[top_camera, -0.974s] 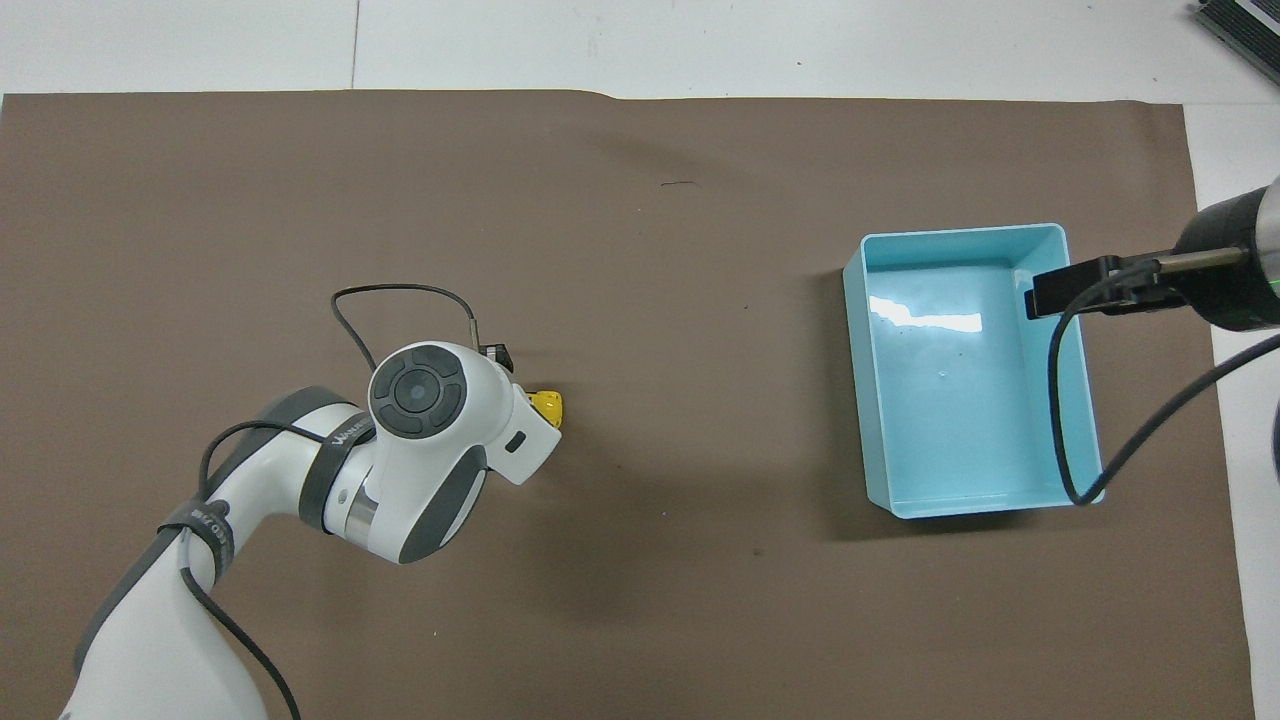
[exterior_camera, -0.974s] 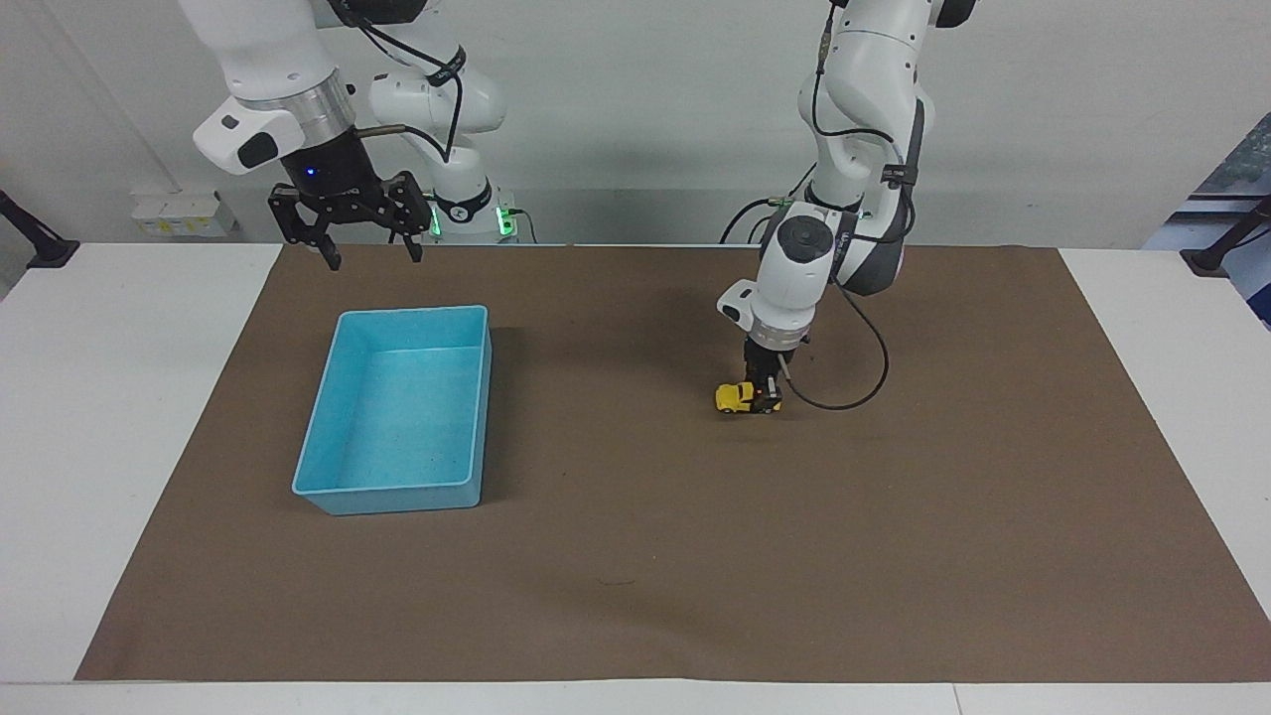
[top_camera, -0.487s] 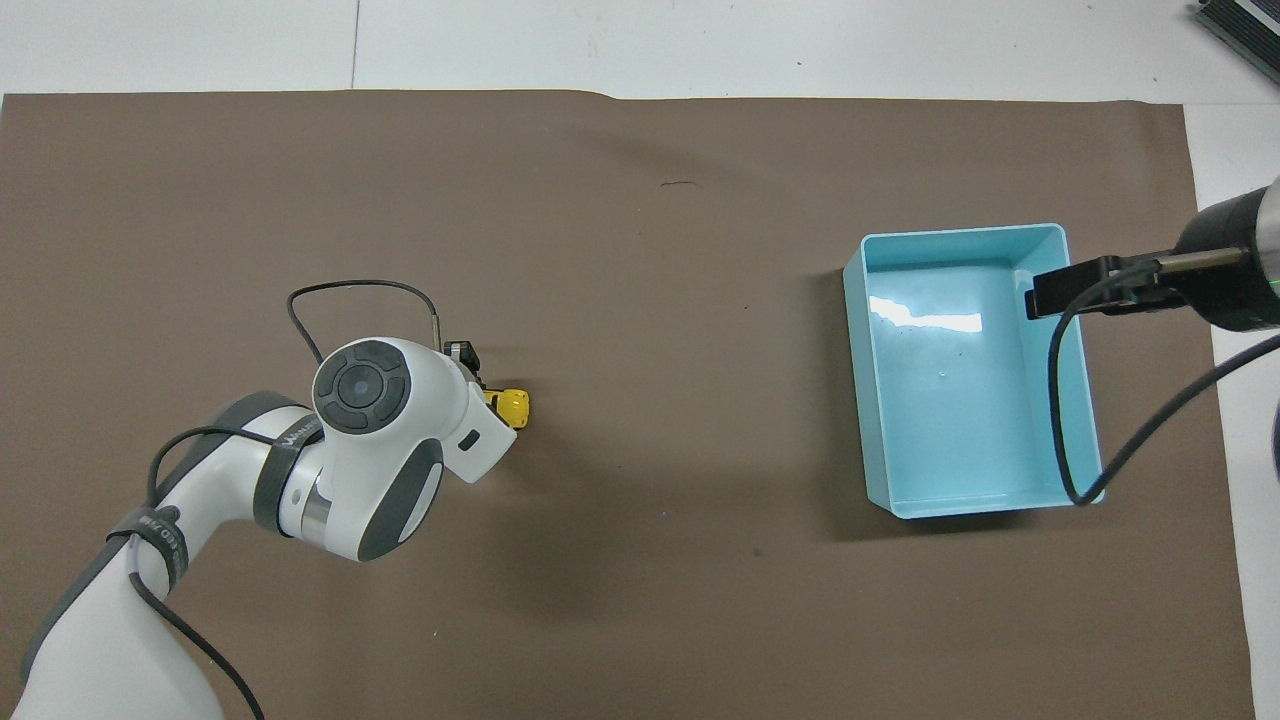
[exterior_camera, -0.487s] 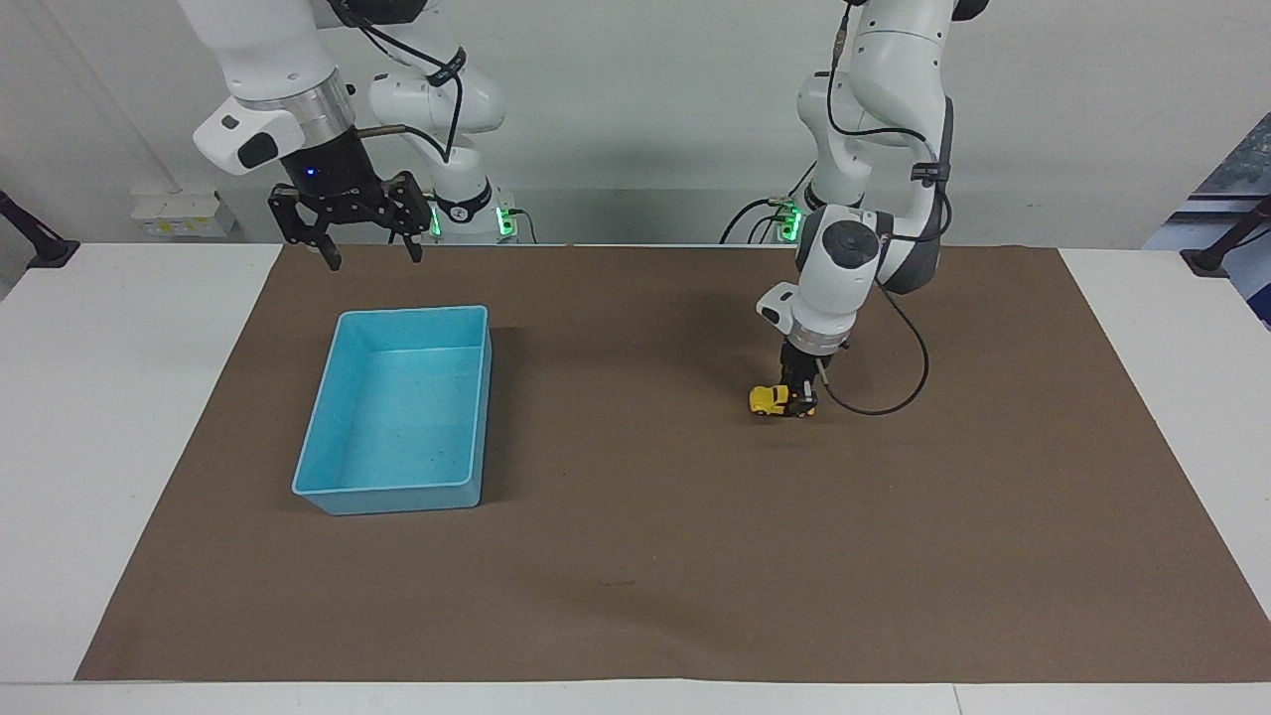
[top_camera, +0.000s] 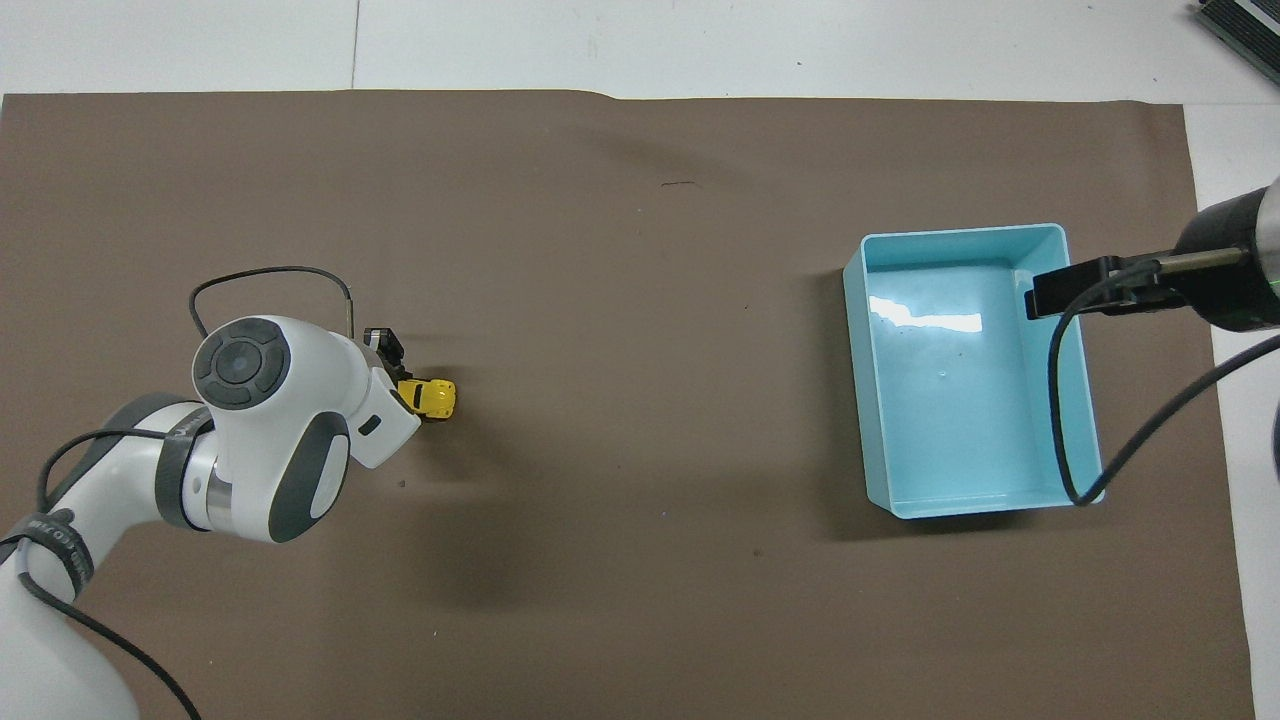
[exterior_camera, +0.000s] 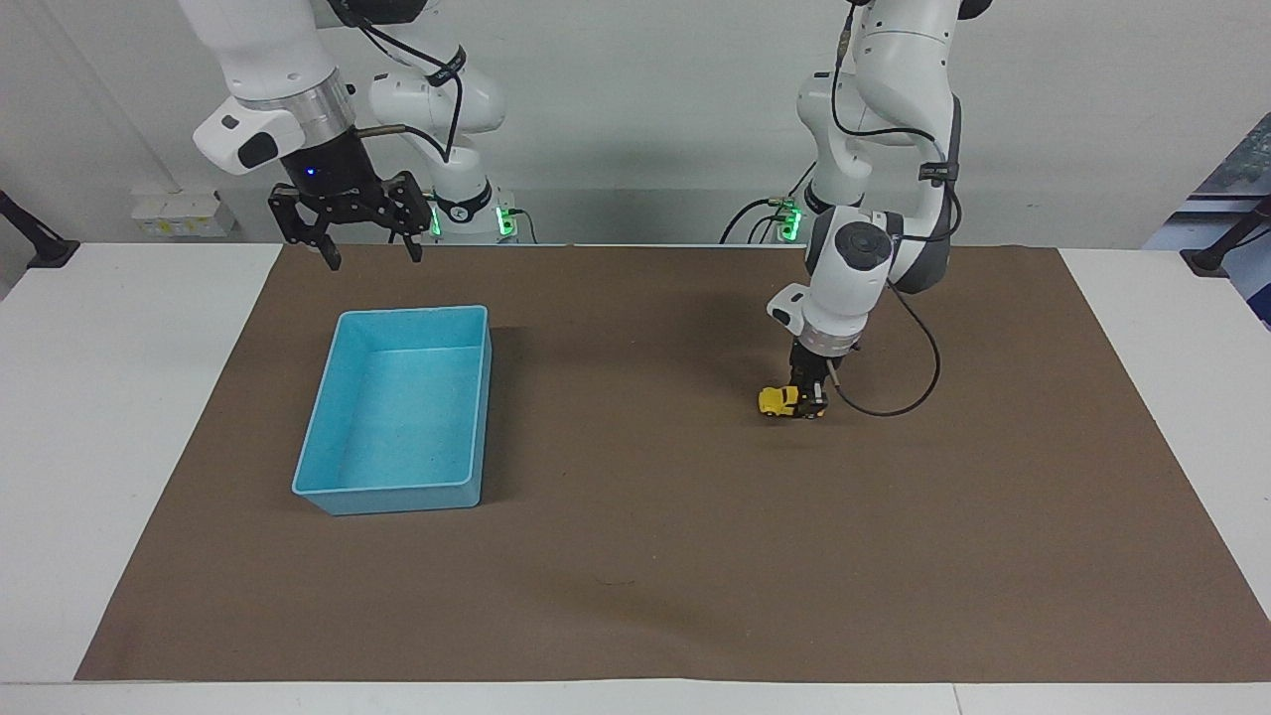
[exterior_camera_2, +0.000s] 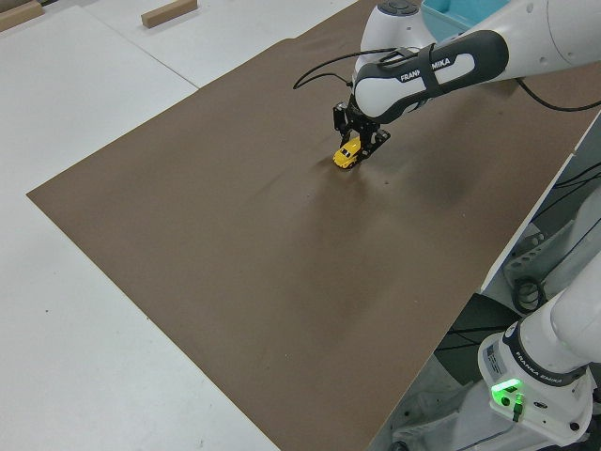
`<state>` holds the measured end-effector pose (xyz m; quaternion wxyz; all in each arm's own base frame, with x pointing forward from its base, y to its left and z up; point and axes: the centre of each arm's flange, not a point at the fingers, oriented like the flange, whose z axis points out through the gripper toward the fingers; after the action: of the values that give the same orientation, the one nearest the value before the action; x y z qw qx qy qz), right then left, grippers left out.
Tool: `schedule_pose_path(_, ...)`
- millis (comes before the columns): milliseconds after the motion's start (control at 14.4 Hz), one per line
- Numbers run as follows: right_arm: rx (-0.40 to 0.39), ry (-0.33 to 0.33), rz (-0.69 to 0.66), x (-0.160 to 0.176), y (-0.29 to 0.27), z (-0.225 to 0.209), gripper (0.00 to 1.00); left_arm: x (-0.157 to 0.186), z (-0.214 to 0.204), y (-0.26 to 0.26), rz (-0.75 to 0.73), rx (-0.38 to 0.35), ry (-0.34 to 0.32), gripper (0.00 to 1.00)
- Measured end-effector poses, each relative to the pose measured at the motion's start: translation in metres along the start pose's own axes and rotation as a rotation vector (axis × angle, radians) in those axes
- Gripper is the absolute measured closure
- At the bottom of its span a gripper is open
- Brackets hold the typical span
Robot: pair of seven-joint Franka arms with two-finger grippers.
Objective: Wind up and store yellow beetle car
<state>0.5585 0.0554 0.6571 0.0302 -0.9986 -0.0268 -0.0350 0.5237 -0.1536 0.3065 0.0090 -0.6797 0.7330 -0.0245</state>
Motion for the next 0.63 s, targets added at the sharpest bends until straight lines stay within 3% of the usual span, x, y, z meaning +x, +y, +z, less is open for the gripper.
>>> schedule_pose_path(278, 0.000, 0.000, 0.000, 0.000, 0.000, 0.000, 0.00, -0.028, -0.001, -0.005, 0.018, 0.000, -0.003, 0.54)
schedule_pose_path(348, 0.000, 0.000, 0.000, 0.000, 0.000, 0.000, 0.00, -0.030, 0.003, -0.004, 0.026, -0.014, -0.006, 0.48)
schedule_pose_path(487, 0.000, 0.000, 0.000, 0.000, 0.000, 0.000, 0.00, -0.031, 0.007, -0.006, 0.034, -0.083, -0.015, 0.26)
schedule_pose_path(626, 0.000, 0.000, 0.000, 0.000, 0.000, 0.000, 0.00, -0.030, -0.018, -0.021, 0.021, -0.121, -0.019, 0.03)
